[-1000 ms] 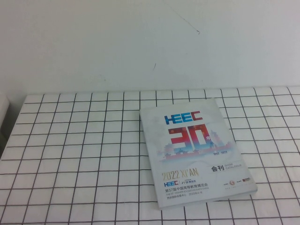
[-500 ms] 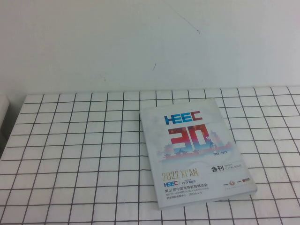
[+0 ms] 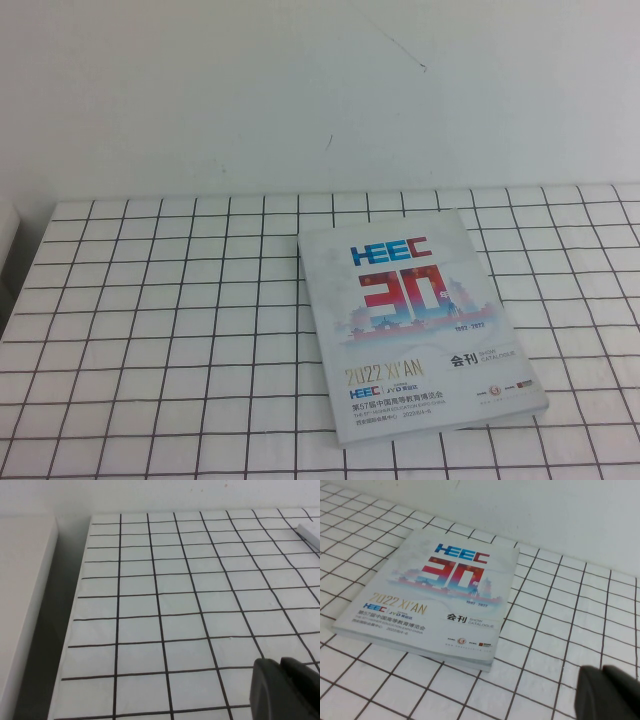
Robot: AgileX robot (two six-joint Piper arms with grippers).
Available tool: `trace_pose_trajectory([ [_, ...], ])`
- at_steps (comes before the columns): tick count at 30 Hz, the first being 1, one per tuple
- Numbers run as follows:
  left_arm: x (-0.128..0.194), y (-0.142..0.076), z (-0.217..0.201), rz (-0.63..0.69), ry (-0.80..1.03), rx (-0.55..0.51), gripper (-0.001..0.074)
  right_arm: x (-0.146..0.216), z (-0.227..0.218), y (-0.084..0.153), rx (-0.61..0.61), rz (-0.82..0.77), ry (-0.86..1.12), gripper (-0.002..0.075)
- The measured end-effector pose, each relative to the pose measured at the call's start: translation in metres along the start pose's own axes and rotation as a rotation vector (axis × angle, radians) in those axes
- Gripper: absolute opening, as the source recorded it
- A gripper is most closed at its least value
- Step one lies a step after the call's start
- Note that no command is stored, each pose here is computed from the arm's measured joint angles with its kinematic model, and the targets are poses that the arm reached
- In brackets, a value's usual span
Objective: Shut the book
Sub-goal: 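Close the open booklet and leave it lying on the table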
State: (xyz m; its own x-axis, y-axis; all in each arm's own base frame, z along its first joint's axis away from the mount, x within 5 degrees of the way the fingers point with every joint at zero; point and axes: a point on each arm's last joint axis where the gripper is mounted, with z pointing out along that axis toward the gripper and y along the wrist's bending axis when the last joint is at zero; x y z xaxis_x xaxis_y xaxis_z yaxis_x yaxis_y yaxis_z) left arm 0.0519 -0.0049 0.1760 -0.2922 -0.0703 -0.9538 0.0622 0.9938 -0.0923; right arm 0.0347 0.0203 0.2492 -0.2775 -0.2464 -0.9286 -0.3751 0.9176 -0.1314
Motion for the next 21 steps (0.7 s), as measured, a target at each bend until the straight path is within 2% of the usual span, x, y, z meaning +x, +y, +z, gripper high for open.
trace_pose_trajectory([
  [21,0.0001,-0.0014,0.0000,0.001,0.001,0.015,-0.0004,-0.0001,0.0000,0.0002,-0.002,0.003,-0.001,-0.0003],
])
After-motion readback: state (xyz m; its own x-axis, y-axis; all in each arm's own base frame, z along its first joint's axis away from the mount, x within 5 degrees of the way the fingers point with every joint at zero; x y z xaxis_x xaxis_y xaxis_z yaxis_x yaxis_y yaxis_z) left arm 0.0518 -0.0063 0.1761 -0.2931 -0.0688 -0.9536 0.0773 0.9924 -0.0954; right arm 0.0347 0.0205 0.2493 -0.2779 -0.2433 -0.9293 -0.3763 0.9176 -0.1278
